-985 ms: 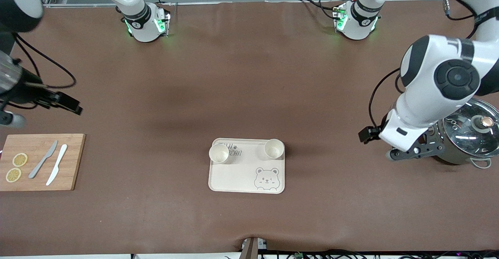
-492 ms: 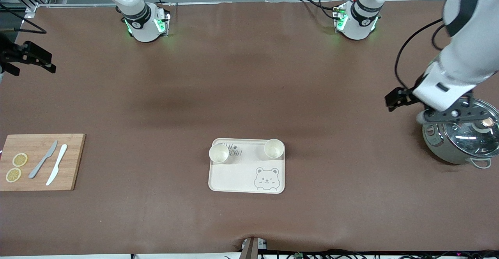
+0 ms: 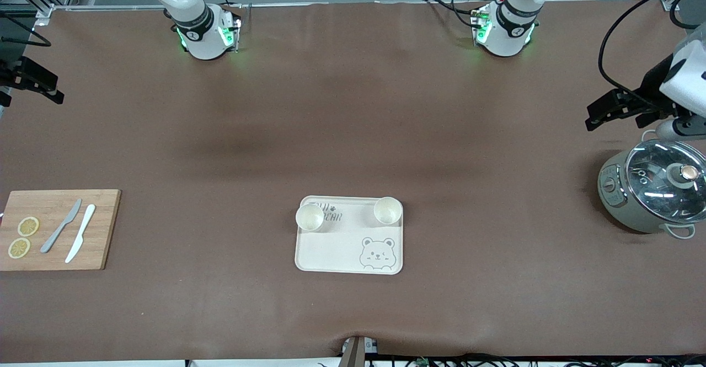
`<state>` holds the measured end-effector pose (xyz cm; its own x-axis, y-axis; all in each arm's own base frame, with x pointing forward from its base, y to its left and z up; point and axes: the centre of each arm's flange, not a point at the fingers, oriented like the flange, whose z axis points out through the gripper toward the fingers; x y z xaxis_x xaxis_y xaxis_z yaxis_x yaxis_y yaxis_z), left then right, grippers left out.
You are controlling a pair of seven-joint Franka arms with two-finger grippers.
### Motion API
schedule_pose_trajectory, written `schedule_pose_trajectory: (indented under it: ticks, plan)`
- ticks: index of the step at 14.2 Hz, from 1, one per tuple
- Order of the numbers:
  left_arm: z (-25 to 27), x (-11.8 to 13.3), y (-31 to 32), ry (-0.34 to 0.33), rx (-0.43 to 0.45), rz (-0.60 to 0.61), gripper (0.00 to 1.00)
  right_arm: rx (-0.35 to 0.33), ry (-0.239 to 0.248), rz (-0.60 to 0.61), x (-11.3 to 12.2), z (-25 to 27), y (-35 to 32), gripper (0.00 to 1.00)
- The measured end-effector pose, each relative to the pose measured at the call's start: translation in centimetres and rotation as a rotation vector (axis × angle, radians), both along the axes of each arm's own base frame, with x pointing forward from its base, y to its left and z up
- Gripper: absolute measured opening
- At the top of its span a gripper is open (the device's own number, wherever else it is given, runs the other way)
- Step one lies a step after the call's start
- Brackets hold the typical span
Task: Place white IKEA cup upright on tray with both arms
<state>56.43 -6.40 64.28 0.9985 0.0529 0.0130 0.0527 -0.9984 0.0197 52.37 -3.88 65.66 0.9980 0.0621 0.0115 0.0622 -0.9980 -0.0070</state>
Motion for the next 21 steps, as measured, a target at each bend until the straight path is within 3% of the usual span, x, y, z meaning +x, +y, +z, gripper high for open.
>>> schedule_pose_trajectory:
  ticks: [10,13,21]
  plan:
    - [-0.8,0.5,1.5,0.015,0.0,0.025,1.0,-0.012,0.005,-0.018,0.0,-0.1,0.8,1.0]
    - [-1.4,1.7,2.4,0.015,0.031,0.034,1.0,-0.013,0.005,-0.029,0.0,-0.1,0.5,1.0]
    - [-1.6,1.9,2.1,0.014,0.083,0.017,1.0,-0.013,0.002,-0.042,0.1,-0.1,0.1,1.0]
